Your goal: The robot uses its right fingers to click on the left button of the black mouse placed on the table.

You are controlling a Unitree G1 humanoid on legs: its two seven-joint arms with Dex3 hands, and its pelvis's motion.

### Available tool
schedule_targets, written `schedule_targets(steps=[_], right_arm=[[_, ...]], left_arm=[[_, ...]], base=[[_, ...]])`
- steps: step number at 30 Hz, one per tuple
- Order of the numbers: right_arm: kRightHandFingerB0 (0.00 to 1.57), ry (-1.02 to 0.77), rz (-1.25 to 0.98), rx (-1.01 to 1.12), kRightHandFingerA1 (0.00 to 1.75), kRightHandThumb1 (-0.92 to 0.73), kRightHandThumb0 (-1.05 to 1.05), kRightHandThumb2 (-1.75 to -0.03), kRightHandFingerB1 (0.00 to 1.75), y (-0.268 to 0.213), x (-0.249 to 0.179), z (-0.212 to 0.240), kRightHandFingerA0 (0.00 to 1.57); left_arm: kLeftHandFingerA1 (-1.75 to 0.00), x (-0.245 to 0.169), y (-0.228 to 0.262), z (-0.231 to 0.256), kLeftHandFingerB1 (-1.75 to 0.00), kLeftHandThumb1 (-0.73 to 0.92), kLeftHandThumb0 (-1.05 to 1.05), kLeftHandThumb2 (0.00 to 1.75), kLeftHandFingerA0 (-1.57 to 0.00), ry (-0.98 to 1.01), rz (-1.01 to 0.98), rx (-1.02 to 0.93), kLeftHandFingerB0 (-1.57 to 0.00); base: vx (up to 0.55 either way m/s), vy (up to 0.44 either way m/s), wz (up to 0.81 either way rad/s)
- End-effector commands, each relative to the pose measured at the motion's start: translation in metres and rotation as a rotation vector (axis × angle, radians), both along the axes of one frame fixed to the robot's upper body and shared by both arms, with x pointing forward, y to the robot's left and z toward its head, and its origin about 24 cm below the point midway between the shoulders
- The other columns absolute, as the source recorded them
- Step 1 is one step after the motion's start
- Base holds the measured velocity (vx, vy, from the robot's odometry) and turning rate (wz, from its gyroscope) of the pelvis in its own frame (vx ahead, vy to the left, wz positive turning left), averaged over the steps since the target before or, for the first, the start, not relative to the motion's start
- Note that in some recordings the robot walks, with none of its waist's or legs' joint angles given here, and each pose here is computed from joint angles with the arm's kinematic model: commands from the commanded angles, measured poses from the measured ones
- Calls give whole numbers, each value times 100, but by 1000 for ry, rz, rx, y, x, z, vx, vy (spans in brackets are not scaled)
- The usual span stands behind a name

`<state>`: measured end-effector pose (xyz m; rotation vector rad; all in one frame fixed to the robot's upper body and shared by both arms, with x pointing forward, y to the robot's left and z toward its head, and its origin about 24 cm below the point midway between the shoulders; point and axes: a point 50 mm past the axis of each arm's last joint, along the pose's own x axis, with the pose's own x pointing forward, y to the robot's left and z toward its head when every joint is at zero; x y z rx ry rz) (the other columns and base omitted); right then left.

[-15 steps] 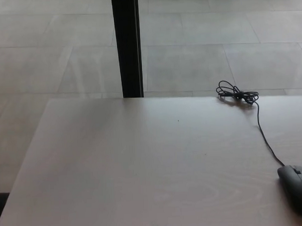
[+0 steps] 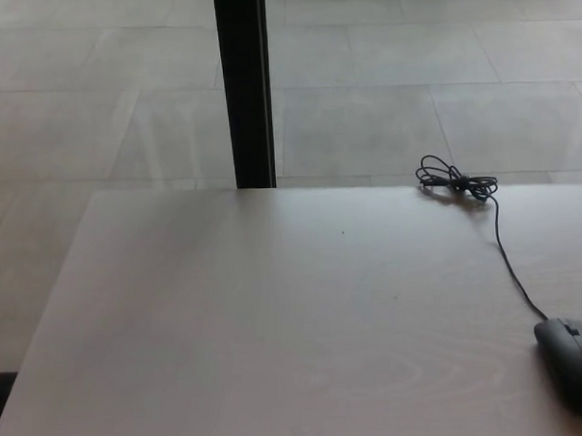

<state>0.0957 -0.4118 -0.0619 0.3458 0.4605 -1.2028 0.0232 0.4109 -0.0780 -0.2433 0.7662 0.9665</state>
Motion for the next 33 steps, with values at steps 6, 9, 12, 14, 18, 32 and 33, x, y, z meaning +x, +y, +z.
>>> schedule_targets(steps=[6,9,12,14,18,32,33], right_arm=[[16,-232,-15,-368,49,-67,-79,-98,41,-52,65,111,34],[20,-266,144,-543,48,-66,-81,-96,41,-42,98,147,31],[36,-300,308,-719,59,-80,-89,-65,40,-16,132,181,37],[11,-215,520,-1017,110,-92,-102,-70,52,21,157,206,35],[7,-86,700,-1254,131,-83,-105,-128,57,62,177,229,76],[42,223,1128,-1492,47,-88,-95,-67,35,101,176,202,40],[42,230,1136,-1493,47,-88,-95,-67,35,102,176,201,40]], left_arm=[[-60,1,15,14,-45,92,-81,72,-58,-84,51,24,-45],[-60,2,15,14,-45,92,-81,74,-51,-87,42,21,-39],[-63,2,14,14,-46,92,-80,72,-54,-97,43,22,-41],[-61,2,15,14,-46,92,-81,72,-56,-89,40,32,-43],[-62,5,16,16,-44,92,-81,74,-60,-79,23,37,-42],[-58,7,19,18,-43,92,-77,71,-58,-81,29,51,-41],[-58,7,19,19,-43,92,-77,71,-58,-79,27,53,-41]], base=[[0,0,0],[0,0,0],[0,0,0],[0,0,0],[0,0,0],[0,0,0],[0,0,0]])
